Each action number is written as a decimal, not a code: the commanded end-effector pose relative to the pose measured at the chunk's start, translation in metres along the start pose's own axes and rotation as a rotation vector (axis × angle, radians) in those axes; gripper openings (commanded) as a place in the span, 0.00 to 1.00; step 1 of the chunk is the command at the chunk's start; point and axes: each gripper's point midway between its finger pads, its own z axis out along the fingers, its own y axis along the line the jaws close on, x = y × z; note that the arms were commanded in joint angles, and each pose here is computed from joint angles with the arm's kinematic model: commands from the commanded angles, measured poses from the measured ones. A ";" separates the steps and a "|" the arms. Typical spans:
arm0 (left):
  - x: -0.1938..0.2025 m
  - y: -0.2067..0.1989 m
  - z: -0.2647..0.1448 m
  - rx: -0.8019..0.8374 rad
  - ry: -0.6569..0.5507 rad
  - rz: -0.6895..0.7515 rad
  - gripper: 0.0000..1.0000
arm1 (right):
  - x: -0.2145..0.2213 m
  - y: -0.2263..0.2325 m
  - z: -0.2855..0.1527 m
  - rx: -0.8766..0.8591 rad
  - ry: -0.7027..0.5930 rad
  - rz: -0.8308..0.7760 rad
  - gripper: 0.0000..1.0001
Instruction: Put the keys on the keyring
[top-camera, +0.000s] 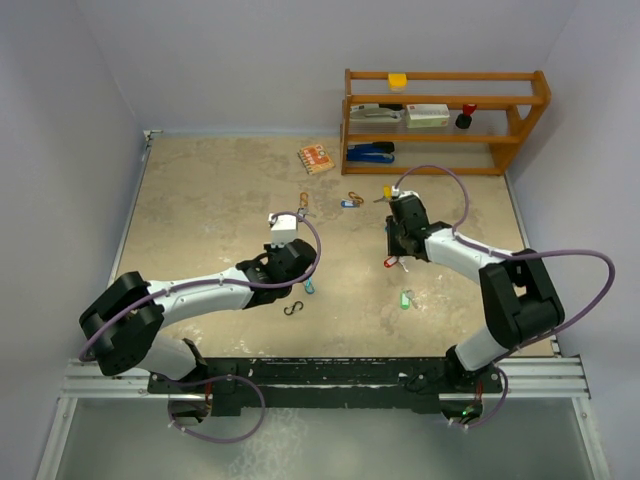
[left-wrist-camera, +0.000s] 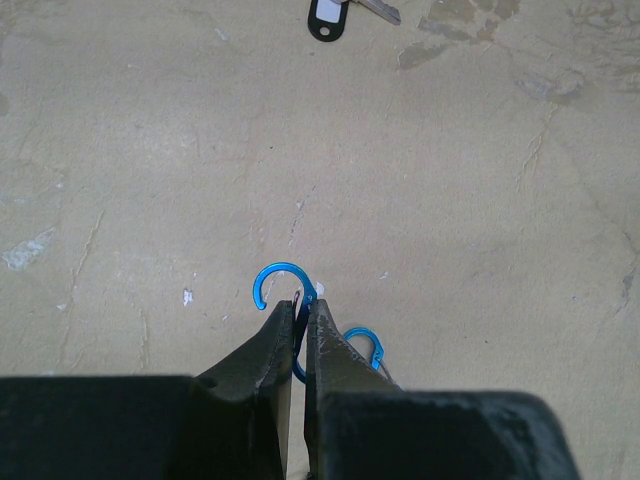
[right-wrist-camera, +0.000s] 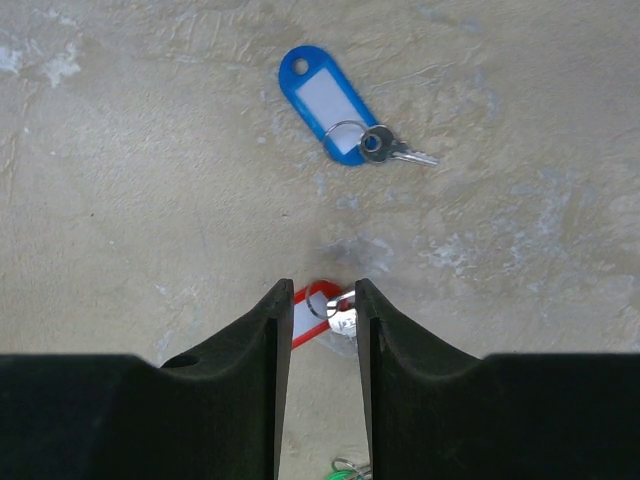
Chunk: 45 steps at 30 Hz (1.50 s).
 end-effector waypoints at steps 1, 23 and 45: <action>-0.013 -0.007 0.000 0.018 -0.033 -0.018 0.00 | -0.007 0.011 -0.004 0.002 -0.010 -0.082 0.35; -0.012 -0.004 -0.001 0.015 -0.034 -0.023 0.00 | -0.005 0.008 0.000 0.074 0.013 -0.086 0.32; -0.011 -0.004 0.000 0.016 -0.032 -0.023 0.00 | 0.006 0.006 0.002 0.080 0.048 -0.081 0.22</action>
